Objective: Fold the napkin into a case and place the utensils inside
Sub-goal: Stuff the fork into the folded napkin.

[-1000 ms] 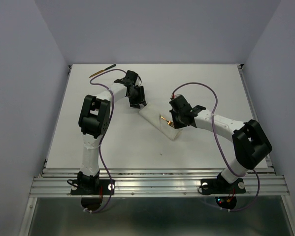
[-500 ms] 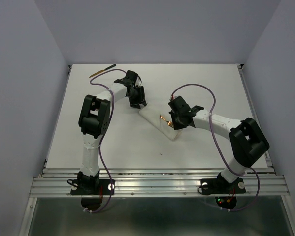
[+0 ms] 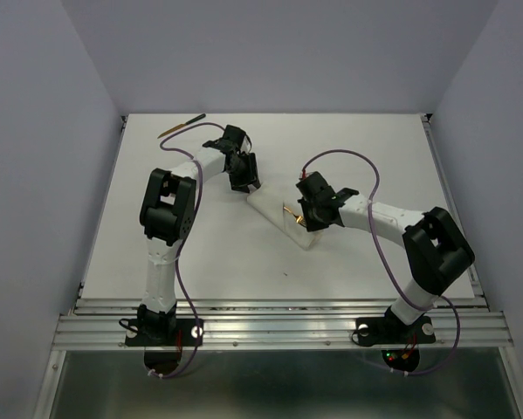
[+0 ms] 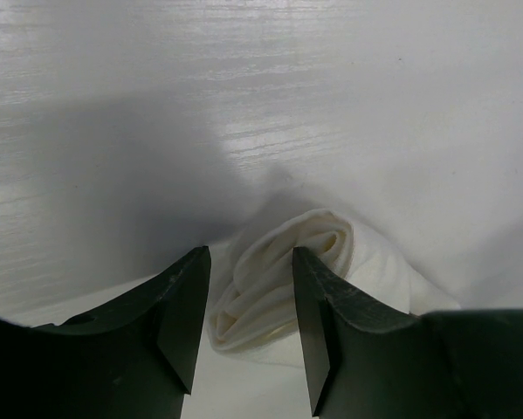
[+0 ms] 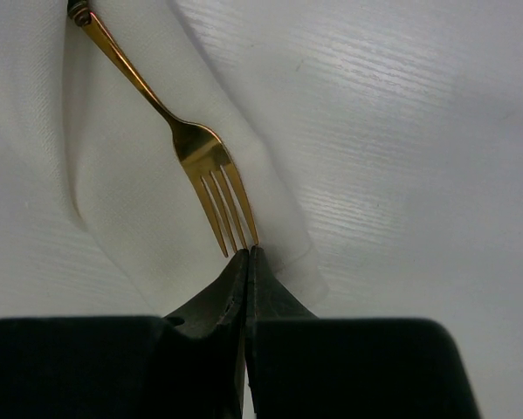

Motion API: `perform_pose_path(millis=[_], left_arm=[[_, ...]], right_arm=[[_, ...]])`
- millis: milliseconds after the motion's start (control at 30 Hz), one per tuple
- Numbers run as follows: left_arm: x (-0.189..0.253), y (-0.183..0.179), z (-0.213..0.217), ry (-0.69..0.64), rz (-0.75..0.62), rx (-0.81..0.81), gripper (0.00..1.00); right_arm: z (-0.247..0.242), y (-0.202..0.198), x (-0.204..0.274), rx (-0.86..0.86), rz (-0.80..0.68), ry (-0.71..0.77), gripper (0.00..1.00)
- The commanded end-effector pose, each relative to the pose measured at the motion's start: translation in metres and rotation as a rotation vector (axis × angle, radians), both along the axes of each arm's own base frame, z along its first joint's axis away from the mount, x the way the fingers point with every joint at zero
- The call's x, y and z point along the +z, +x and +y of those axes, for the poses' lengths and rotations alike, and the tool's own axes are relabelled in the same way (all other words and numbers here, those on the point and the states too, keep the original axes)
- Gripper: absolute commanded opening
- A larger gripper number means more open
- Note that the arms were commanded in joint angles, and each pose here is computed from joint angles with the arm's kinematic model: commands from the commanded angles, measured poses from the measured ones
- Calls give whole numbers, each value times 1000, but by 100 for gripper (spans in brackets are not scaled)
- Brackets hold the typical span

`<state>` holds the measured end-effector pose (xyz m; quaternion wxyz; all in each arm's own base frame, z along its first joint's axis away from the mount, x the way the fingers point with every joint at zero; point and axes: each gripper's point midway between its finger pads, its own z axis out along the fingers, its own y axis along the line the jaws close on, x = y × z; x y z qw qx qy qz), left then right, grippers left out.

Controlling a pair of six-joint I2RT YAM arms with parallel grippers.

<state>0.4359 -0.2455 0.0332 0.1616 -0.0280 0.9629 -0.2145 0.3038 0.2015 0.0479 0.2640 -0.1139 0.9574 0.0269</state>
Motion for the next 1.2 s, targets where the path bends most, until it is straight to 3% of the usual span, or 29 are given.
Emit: perform_pose_path(millis=[0,67,233,267,333,633,733,800,933,1167], left_arm=[[-1,-9,-1,21,21,-18,55],[5,-7,0,24,8,-8,57],[35,4,15,83,-77,37,60],[40,7,17,87,-91,44,60],[55,13,20,93,-126,48,61],[106,40,45,162,-277,120,63],[121,56,68,223,-335,187,64],[129,69,87,259,-370,221,76],[137,94,126,326,-396,279,87],[132,146,181,470,-442,301,90]], right_arm=[[5,17,24,-32,-91,19,1],[1,17,30,-43,-108,15,1],[-16,18,44,-92,-160,-32,18],[-19,19,48,-102,-174,-39,29],[-28,23,62,-148,-228,-52,43],[-51,38,102,-303,-413,-51,70],[-52,42,104,-311,-426,-66,75],[-55,46,105,-321,-435,-72,76],[-50,46,105,-297,-439,-42,80],[-34,46,99,-248,-399,8,82]])
